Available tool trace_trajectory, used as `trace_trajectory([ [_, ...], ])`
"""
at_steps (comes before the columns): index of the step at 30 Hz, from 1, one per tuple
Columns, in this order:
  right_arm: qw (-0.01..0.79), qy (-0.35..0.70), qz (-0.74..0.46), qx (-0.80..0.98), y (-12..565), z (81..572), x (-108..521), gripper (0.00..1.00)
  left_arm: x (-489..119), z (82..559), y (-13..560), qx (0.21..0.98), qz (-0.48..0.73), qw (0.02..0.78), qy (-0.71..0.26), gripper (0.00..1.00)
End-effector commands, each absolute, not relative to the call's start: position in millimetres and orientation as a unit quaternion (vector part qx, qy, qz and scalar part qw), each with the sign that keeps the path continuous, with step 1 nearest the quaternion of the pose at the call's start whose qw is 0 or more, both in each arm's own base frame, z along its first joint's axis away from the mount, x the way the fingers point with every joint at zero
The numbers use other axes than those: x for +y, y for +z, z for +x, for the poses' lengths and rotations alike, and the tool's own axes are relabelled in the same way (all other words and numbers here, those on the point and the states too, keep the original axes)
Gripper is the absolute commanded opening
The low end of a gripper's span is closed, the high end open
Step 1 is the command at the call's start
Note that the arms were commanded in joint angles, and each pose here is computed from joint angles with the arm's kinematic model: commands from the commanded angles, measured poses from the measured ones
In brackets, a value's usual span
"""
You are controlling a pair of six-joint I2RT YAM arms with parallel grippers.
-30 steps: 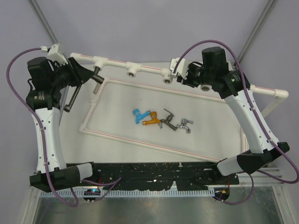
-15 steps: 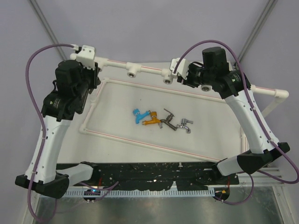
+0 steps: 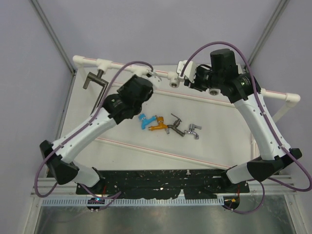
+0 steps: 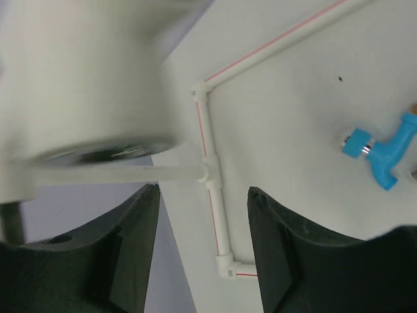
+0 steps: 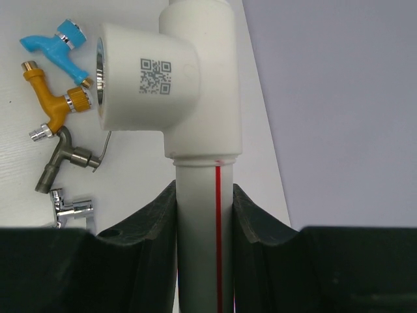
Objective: Install the water faucets
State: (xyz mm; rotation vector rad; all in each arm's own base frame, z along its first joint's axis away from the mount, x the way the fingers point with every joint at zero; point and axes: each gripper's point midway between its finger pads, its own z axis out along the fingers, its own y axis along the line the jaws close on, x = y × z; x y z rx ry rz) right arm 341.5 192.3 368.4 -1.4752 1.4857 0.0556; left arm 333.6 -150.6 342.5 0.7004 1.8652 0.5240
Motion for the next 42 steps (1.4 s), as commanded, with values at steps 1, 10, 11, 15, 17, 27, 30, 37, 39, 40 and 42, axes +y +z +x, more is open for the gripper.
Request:
trace_trajectory([
  [1,0.487,0.099,-0.626,0.601,353,330,223,0.05,-174,321,310,0.794,0.352,0.450,0.206,0.61],
  [10,0.484,0.100,-0.627,0.602,350,331,223,0.05,-158,294,403,0.779,0.255,0.571,0.047,0.89],
  [11,0.484,0.101,-0.627,0.603,349,330,223,0.05,-152,291,412,0.778,0.238,0.581,0.023,0.91],
  [15,0.485,0.100,-0.626,0.602,350,330,223,0.05,-117,282,434,0.777,0.142,0.610,-0.067,0.92],
  [17,0.485,0.100,-0.627,0.601,350,329,223,0.05,-95,284,437,0.776,0.084,0.617,-0.096,0.92],
  [27,0.485,0.101,-0.627,0.601,351,330,224,0.05,-63,309,426,0.767,-0.028,0.595,-0.236,0.88],
  [30,0.485,0.101,-0.627,0.601,351,330,224,0.05,-70,318,421,0.768,-0.024,0.583,-0.264,0.85],
  [37,0.485,0.096,-0.628,0.601,349,330,222,0.05,-65,334,414,0.772,-0.024,0.584,-0.248,0.62],
  [39,0.484,0.097,-0.628,0.602,348,330,222,0.05,-64,332,415,0.772,-0.011,0.593,-0.230,0.48],
  [40,0.484,0.098,-0.628,0.601,348,331,223,0.05,-66,330,415,0.772,0.007,0.599,-0.213,0.42],
  [42,0.484,0.100,-0.628,0.601,348,331,224,0.05,-71,326,413,0.774,0.044,0.610,-0.166,0.30],
])
